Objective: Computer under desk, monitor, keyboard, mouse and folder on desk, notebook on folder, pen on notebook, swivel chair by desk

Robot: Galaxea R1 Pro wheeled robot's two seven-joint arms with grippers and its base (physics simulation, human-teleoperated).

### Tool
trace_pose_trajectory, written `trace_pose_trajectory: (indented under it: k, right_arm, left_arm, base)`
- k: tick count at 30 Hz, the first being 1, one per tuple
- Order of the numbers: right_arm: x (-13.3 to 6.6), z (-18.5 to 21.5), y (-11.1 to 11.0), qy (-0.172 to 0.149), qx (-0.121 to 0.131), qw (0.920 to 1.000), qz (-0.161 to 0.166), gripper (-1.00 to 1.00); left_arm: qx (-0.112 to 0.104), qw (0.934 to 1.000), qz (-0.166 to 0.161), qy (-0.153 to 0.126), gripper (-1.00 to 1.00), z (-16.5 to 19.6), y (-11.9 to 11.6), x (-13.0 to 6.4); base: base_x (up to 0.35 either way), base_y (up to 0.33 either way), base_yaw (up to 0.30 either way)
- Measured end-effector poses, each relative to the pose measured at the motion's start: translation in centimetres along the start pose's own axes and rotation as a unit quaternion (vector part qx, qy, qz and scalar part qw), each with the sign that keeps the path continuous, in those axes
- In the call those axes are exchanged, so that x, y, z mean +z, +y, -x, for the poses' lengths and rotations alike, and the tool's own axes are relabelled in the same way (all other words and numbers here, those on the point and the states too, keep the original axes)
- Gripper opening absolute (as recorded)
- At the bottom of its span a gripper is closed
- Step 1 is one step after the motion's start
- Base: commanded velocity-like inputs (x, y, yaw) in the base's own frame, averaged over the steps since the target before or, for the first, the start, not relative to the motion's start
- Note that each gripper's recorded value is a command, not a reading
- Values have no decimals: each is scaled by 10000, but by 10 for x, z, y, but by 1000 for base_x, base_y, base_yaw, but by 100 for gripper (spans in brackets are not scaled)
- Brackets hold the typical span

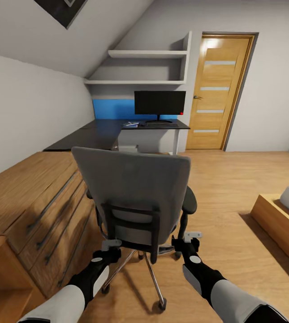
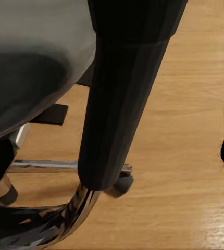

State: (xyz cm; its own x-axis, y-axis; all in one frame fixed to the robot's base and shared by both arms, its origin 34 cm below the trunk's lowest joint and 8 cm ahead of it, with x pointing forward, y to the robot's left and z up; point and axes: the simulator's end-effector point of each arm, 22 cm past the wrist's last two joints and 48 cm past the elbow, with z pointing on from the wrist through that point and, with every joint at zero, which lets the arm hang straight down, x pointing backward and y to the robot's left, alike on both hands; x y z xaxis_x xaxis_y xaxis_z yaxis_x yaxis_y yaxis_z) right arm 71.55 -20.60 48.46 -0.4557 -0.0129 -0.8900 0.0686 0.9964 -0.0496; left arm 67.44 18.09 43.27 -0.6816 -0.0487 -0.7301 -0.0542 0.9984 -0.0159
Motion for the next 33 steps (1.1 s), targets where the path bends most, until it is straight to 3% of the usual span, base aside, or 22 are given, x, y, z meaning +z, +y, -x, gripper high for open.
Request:
trace_pose_trajectory:
  k: [9,19,33]
  right_arm:
    - [-1,3,-2,-23,44,10000,-27,100]
    - [-1,3,-2,-22,40,10000,-31,100]
    - [-2,3,1,-16,95,9999,-30,100]
  left_arm:
    - [-15,10000,3,-33,100,3,0,-2]
    - [-12,10000,15,-42,100,4,2,-2]
    - [-2,10000,28,-42,100,4,4,-1]
  base:
    - [299,-190,-204]
    - [287,-144,-26]
    - [30,-16,66]
